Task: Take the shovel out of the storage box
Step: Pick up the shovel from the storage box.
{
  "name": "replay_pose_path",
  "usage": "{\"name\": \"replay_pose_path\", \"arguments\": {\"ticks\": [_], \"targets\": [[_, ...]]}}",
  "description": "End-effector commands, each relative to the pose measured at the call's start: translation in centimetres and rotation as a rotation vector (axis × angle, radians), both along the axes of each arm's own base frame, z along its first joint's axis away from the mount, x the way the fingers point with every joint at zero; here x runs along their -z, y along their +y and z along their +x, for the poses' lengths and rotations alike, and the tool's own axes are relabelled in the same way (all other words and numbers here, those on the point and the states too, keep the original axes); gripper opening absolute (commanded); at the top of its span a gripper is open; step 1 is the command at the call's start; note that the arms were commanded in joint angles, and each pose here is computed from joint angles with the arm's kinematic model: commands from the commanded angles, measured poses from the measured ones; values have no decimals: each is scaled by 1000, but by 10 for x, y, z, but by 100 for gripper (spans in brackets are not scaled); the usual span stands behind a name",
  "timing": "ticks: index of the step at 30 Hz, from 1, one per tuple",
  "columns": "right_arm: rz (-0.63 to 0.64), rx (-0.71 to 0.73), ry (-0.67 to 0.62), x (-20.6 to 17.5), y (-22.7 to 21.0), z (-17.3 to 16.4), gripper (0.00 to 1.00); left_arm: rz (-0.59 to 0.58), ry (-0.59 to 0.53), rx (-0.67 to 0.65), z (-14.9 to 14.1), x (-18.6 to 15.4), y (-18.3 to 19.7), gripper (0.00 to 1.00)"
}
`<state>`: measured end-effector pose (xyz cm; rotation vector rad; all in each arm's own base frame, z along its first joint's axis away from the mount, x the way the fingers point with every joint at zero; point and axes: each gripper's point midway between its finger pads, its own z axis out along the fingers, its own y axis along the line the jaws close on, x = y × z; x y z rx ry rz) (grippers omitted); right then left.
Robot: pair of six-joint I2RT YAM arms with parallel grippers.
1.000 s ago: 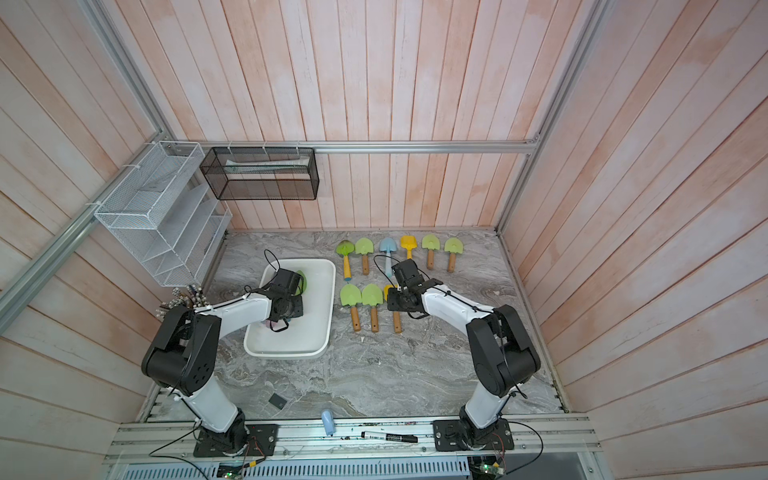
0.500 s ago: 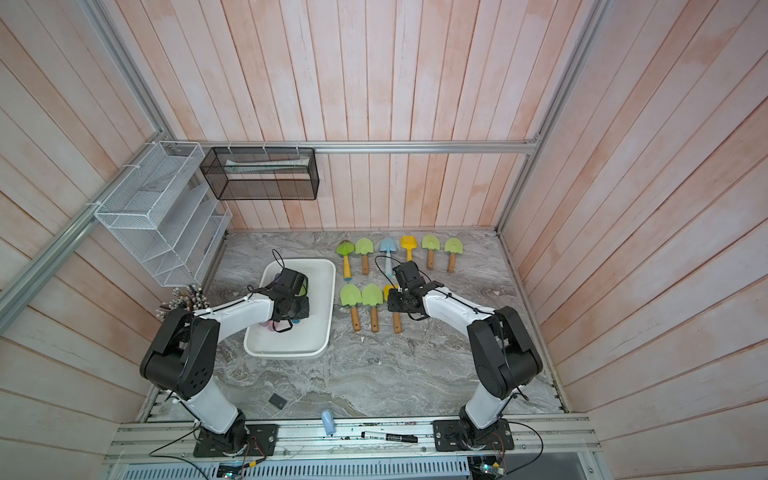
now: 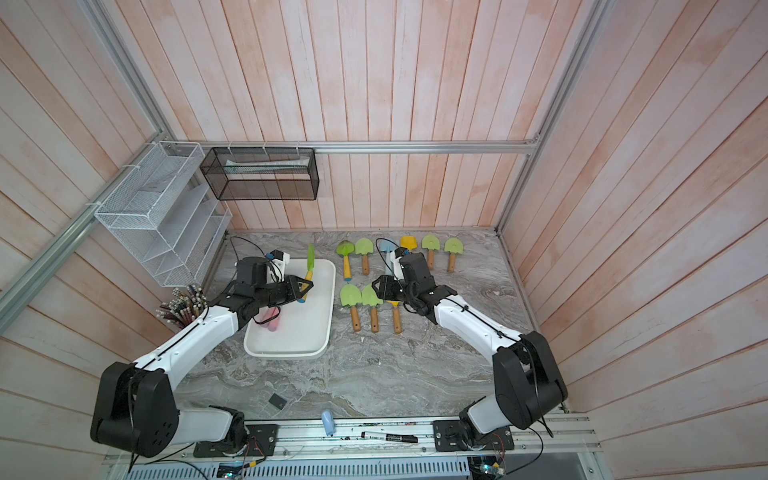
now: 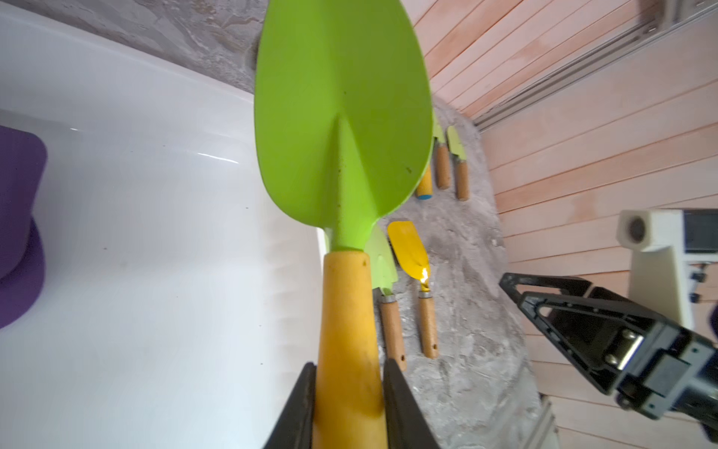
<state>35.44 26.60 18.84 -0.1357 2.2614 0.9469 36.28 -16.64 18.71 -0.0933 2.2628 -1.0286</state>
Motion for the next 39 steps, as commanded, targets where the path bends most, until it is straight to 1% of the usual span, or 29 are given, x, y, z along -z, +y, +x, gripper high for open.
{"name": "replay_pose_path", "arguments": {"ticks": [1,4,7,13,16,22,27,30,38,39], "targets": [[259,-146,-75,-50,34,-14,56,-240,-34,159,-18,-36,-27,1],[391,-233,-85,-71,51,-19,56,-354,-49,227,-29,-54,-36,1],[470,-292,-79,-82,65,-21,57,-437,-76,261,-35,-69,-40,1],[570,-384,-55,-95,88,-26,58,-519,-108,294,-45,-87,-43,1],[602,-424,-38,-97,102,-30,58,-548,-111,312,-49,-92,-47,1],[662,-479,-22,-104,122,-36,58,-550,-106,333,-52,-91,-56,1],[681,-505,-6,-105,131,-38,57,-552,-104,339,-51,-91,-58,1],[695,-508,2,-105,132,-36,53,-553,-101,341,-51,-89,-60,1],[702,-502,17,-102,137,-29,31,-553,-88,359,-54,-85,-67,1],[703,-498,16,-102,137,-28,27,-551,-87,357,-54,-84,-66,1]]}}
